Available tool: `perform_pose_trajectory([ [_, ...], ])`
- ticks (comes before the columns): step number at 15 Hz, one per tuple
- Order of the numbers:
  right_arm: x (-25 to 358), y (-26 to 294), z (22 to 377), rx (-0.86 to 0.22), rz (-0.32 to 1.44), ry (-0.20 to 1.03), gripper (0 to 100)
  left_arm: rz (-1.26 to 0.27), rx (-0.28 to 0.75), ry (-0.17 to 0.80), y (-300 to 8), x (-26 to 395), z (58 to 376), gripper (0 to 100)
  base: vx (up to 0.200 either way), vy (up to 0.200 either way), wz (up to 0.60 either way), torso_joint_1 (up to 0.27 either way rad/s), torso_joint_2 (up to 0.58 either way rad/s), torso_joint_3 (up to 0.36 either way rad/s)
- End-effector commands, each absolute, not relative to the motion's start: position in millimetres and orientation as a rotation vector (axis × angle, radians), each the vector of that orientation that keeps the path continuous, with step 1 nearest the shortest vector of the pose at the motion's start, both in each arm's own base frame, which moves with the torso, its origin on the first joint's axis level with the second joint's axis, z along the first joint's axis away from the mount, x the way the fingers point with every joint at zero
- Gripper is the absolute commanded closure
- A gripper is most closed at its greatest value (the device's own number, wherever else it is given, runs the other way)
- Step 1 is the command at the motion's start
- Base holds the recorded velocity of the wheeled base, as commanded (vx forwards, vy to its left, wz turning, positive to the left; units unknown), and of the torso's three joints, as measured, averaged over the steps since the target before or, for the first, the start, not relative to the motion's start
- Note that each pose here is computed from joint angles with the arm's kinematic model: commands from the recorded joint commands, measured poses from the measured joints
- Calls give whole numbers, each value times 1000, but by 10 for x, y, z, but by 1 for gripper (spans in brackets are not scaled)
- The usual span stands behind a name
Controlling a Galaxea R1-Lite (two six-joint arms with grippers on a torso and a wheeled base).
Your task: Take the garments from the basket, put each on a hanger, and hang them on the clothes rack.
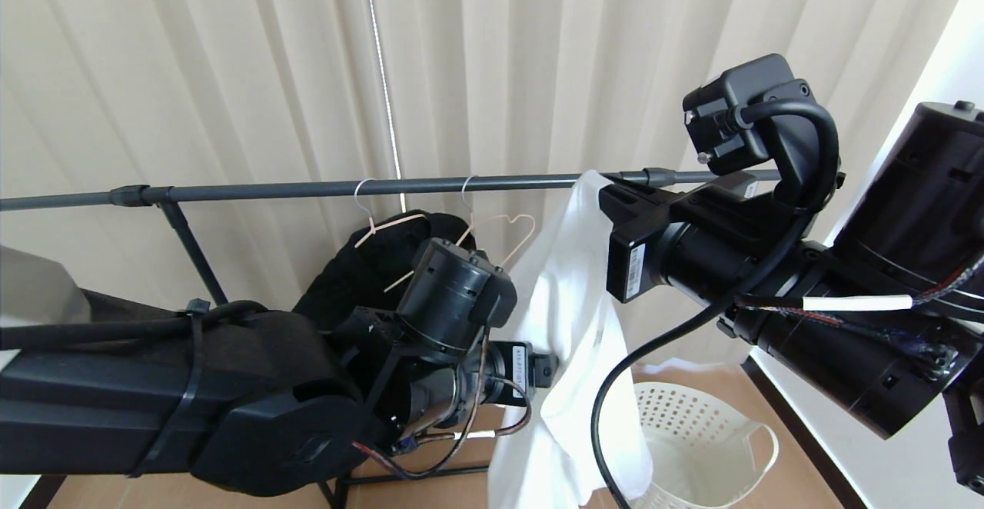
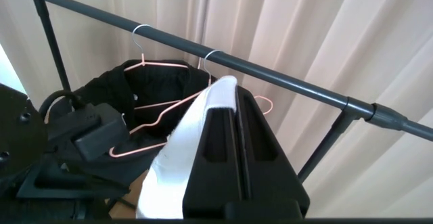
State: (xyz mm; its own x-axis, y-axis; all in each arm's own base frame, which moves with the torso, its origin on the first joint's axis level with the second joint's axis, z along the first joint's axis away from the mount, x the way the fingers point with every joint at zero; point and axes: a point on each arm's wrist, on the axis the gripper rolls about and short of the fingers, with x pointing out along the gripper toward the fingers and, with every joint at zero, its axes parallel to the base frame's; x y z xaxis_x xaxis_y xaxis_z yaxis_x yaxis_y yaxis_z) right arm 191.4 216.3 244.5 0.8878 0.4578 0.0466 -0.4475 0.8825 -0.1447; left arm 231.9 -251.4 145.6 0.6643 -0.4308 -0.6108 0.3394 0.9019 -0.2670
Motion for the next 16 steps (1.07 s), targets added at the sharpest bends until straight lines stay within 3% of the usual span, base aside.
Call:
perform_pose_trajectory([
  [1, 1970, 2177, 2401, -141, 461, -68, 100, -444, -151, 701, -2406, 2230, 1576, 0, 0, 0, 0, 0, 0, 0],
  [4, 2018, 2191, 2372, -144, 452, -64, 100, -472, -163, 675, -2334, 2117, 1704, 0, 0, 0, 0, 0, 0, 0],
  [16, 2005, 2190, 2417, -132, 453, -77, 100, -511, -120, 667, -2610, 2132, 1643, 0, 0, 0, 0, 0, 0, 0],
])
